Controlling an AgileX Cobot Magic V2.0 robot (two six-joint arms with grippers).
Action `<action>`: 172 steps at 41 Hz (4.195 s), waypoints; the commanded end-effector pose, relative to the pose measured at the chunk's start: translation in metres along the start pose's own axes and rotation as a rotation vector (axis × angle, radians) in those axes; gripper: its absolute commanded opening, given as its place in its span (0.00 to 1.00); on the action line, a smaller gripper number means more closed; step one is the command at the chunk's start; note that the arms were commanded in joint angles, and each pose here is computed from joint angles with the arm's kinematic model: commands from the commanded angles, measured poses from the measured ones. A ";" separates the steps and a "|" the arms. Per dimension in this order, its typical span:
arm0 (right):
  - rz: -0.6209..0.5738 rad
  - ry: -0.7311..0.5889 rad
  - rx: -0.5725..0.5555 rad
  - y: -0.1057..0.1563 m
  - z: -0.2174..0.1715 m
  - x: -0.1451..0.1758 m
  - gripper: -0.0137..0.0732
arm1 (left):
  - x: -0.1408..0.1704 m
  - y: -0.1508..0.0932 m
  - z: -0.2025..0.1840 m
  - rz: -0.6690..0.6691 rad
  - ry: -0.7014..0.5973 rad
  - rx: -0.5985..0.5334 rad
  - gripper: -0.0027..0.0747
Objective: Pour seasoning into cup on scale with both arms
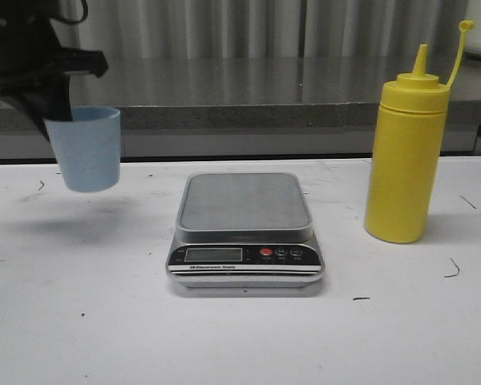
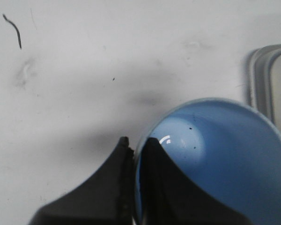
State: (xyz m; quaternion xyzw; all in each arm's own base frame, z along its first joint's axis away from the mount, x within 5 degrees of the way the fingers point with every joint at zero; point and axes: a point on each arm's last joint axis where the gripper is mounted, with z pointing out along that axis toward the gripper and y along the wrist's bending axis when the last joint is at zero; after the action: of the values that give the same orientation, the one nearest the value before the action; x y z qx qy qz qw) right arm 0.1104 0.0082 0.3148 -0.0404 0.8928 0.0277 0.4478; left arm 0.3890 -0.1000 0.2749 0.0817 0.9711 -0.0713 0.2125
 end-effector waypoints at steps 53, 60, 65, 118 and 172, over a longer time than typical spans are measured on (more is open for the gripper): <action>-0.011 -0.087 0.012 -0.001 -0.005 -0.014 0.72 | -0.024 -0.143 0.019 0.228 -0.103 0.178 0.25; -0.011 -0.087 0.012 -0.001 -0.005 -0.014 0.72 | -0.024 -0.143 0.016 0.228 -0.105 0.179 0.50; -0.011 -0.087 0.012 -0.001 -0.005 -0.014 0.72 | -0.027 -0.140 -0.009 0.243 -0.161 0.170 0.49; -0.011 -0.087 0.012 -0.001 -0.005 -0.014 0.72 | 0.224 -0.012 -0.192 0.173 -0.625 0.112 0.49; -0.043 -0.090 -0.208 0.033 0.050 -0.036 0.91 | 0.230 -0.011 -0.192 0.172 -0.635 0.114 0.49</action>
State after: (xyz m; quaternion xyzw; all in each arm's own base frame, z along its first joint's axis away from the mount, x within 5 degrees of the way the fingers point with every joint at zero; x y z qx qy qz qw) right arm 0.1511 0.0428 0.3072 -0.1306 0.8869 0.0935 0.4332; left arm 0.1017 -0.0466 0.3381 0.1579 0.8620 -0.1156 0.4676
